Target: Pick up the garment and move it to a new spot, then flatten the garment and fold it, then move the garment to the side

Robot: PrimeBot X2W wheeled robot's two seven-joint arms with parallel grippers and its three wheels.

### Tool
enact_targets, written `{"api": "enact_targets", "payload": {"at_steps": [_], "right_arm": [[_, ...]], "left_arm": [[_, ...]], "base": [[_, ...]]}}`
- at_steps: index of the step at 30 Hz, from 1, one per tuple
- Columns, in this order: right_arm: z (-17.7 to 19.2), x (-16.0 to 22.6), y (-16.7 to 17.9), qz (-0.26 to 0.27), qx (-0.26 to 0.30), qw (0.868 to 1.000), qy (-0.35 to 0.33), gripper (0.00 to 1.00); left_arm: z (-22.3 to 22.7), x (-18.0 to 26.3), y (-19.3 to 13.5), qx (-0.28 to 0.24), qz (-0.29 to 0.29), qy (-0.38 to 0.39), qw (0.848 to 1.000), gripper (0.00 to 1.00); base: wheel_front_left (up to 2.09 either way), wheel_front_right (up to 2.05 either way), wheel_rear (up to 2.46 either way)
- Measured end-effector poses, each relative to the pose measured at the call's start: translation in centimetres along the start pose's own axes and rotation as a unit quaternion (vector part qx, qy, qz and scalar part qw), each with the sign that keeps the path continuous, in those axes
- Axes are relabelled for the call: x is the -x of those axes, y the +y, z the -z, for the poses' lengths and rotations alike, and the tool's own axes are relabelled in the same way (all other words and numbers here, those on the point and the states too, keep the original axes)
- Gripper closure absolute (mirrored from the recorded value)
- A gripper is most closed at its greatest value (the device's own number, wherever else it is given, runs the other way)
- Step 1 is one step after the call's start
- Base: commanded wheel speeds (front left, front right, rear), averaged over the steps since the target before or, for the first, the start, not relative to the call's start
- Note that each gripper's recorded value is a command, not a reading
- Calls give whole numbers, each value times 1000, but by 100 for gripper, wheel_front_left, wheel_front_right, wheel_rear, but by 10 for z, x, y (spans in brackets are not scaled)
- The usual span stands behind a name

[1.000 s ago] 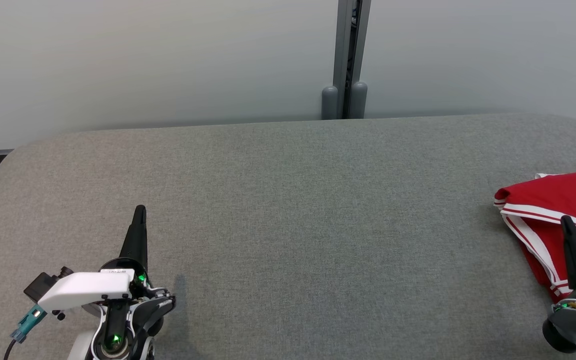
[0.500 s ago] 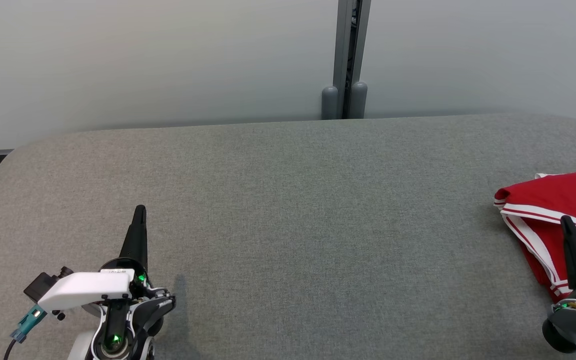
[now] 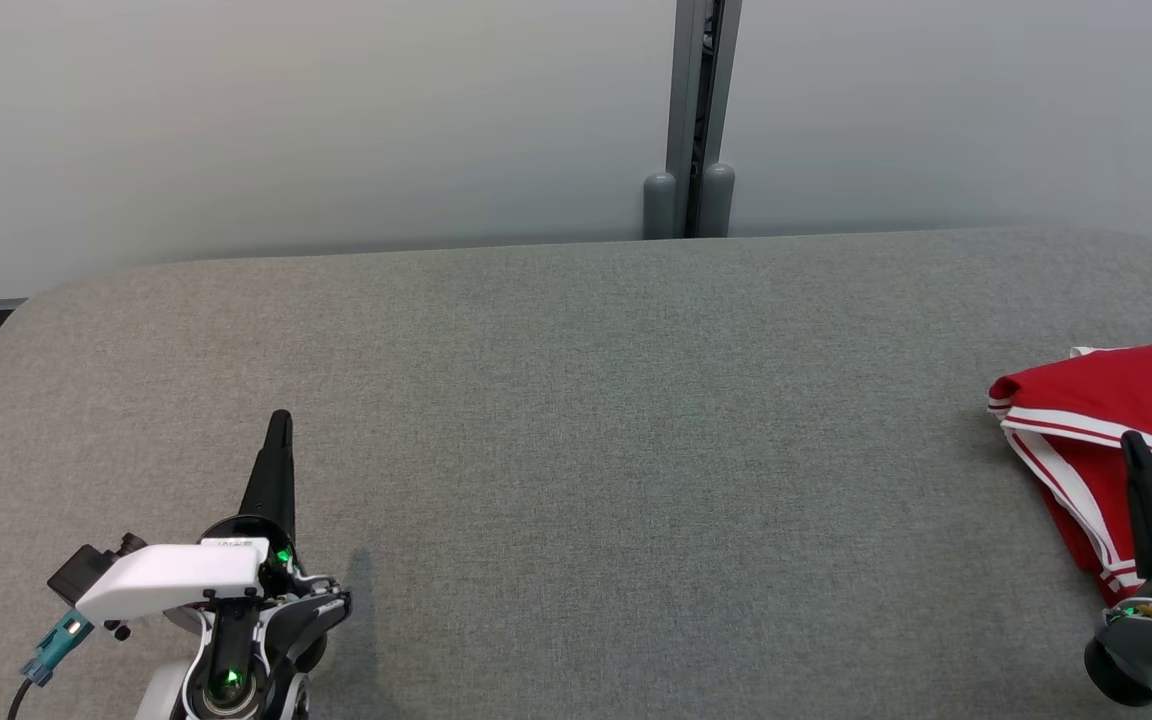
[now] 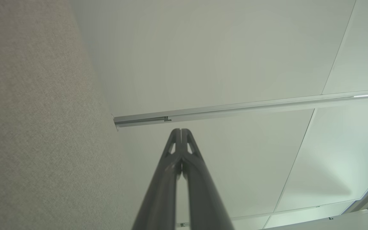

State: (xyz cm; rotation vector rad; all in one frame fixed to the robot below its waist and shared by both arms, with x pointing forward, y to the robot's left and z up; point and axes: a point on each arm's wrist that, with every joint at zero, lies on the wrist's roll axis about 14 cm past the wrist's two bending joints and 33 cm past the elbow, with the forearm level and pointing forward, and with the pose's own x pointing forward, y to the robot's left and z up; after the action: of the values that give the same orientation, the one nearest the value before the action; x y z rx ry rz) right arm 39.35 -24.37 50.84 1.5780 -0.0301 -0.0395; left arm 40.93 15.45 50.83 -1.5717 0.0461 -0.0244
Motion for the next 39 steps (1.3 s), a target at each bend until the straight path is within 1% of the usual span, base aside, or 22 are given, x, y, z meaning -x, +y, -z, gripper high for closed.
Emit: {"api": "enact_targets", "payload": {"at_steps": [39], "right_arm": [[0,0,0,0,0,1000,0,100]], "left_arm": [[0,0,0,0,0,0,1000,100]], "base": [[0,0,0]]}}
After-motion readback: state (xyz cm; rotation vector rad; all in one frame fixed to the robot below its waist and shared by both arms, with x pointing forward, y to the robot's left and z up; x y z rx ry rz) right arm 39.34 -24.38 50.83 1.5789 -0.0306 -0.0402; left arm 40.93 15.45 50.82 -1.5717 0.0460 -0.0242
